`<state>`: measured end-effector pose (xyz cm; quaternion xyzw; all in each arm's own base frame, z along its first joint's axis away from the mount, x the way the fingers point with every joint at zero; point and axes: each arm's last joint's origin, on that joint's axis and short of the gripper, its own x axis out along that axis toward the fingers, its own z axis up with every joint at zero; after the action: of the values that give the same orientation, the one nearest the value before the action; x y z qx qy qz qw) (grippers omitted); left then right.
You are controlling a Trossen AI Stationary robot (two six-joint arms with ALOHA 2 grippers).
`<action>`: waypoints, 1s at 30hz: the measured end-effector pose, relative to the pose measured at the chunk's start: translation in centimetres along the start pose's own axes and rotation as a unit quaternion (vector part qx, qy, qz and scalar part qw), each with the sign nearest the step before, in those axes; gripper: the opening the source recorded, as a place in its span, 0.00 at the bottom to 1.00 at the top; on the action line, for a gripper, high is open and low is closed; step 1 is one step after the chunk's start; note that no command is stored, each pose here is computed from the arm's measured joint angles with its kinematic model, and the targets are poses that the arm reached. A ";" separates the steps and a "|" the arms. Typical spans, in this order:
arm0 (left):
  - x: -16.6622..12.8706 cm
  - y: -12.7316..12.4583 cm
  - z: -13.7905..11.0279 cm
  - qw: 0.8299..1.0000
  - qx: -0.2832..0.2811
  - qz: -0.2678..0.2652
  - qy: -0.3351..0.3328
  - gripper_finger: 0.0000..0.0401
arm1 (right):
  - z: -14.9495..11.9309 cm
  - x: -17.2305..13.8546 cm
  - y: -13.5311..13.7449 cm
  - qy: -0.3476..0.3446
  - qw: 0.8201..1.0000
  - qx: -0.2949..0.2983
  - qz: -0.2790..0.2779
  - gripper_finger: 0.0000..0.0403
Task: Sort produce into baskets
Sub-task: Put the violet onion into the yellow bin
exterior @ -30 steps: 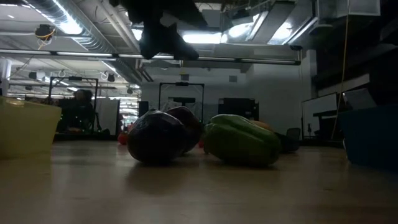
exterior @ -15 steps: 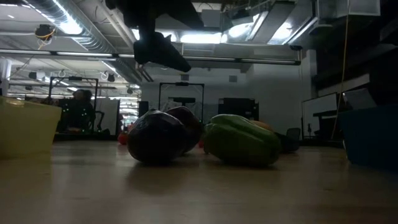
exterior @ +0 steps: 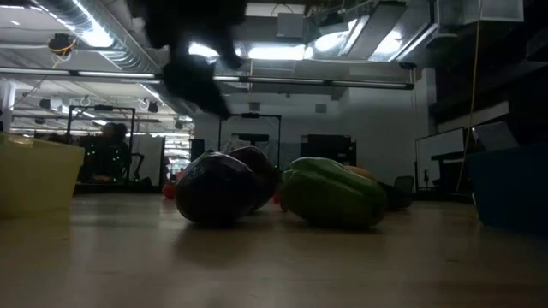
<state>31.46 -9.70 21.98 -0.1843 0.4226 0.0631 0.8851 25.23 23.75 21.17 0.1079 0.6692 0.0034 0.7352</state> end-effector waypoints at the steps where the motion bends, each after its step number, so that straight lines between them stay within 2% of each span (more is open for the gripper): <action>1: 0.0 0.1 -0.4 1.000 0.005 0.009 0.015 1.00 | 0.0 0.0 0.0 0.000 1.000 0.000 0.000 0.93; 5: 0.2 -0.1 -1.4 0.999 0.002 0.031 0.043 1.00 | 0.0 0.0 0.0 -0.001 1.000 0.000 0.002 0.93; 20: 4.4 -0.3 -3.4 0.994 0.014 0.060 0.086 1.00 | 0.2 0.0 0.2 -0.012 1.000 -0.005 0.007 0.93; 23: 4.6 -0.4 -3.4 0.995 0.015 0.056 0.080 1.00 | 0.6 0.0 -0.1 -0.027 0.999 -0.034 -0.006 0.93; 30: 4.7 -0.8 -2.7 0.998 0.019 0.034 0.045 1.00 | 1.8 -0.1 -1.5 -0.021 0.999 -0.019 -0.019 0.93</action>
<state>32.68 -11.73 17.02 -0.1554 0.4696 0.0766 0.8657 26.75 21.96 21.18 0.0809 0.6555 -0.0004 0.7508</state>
